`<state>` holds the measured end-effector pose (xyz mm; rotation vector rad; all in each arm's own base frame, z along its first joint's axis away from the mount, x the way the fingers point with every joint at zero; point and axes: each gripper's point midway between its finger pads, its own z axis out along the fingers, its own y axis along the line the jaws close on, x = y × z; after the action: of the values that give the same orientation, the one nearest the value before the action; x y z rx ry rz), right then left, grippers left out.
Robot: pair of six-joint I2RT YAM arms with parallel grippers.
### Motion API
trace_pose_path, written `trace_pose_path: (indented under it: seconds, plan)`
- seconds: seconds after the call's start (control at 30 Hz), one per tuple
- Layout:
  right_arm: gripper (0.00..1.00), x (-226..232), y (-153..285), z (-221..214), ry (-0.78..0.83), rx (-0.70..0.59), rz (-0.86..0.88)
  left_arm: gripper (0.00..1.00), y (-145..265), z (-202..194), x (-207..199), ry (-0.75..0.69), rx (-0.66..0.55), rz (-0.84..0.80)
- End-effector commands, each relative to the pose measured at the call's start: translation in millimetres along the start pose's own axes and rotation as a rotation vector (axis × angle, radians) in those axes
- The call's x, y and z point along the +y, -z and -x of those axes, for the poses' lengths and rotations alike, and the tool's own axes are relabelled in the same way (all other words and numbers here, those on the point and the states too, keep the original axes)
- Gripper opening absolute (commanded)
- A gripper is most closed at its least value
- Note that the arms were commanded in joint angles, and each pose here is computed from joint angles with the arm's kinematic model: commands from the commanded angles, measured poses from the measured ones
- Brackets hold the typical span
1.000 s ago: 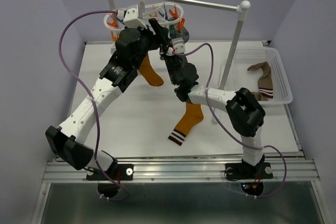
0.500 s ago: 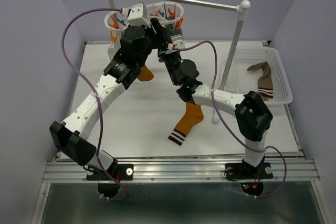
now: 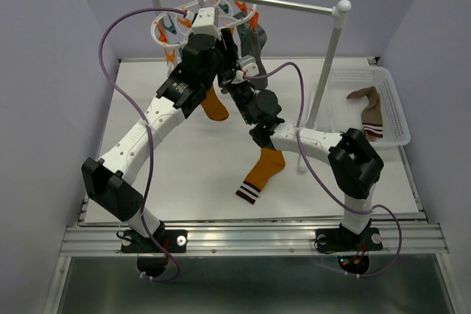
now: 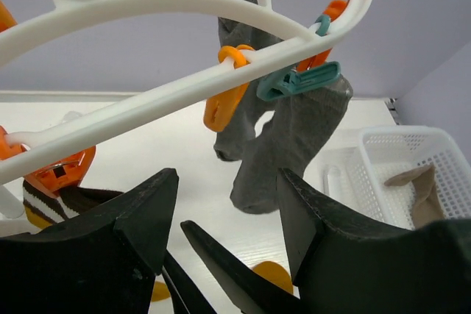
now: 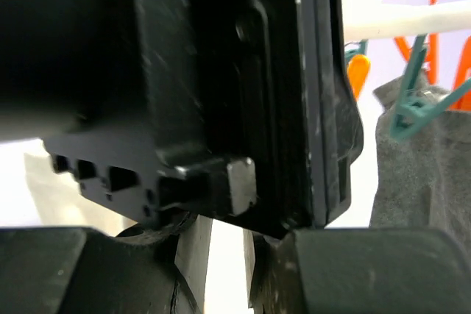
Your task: Clip the socks to the hanger
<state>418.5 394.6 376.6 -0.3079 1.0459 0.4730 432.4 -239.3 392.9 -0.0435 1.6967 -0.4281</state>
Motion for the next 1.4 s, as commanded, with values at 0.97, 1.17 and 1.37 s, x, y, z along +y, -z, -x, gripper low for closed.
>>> trace_pose_path:
  seconds: [0.97,1.17,1.37]
  plan:
    - [0.58,-128,1,67,-0.021,0.036,-0.382,0.72,72,77,78,0.109,-0.272,0.173]
    - [0.64,-130,-14,94,-0.115,-0.041,-0.329,0.72,60,81,91,0.118,-0.271,0.202]
    - [0.66,-130,-27,94,-0.111,-0.069,-0.336,0.72,48,75,103,0.131,-0.250,0.210]
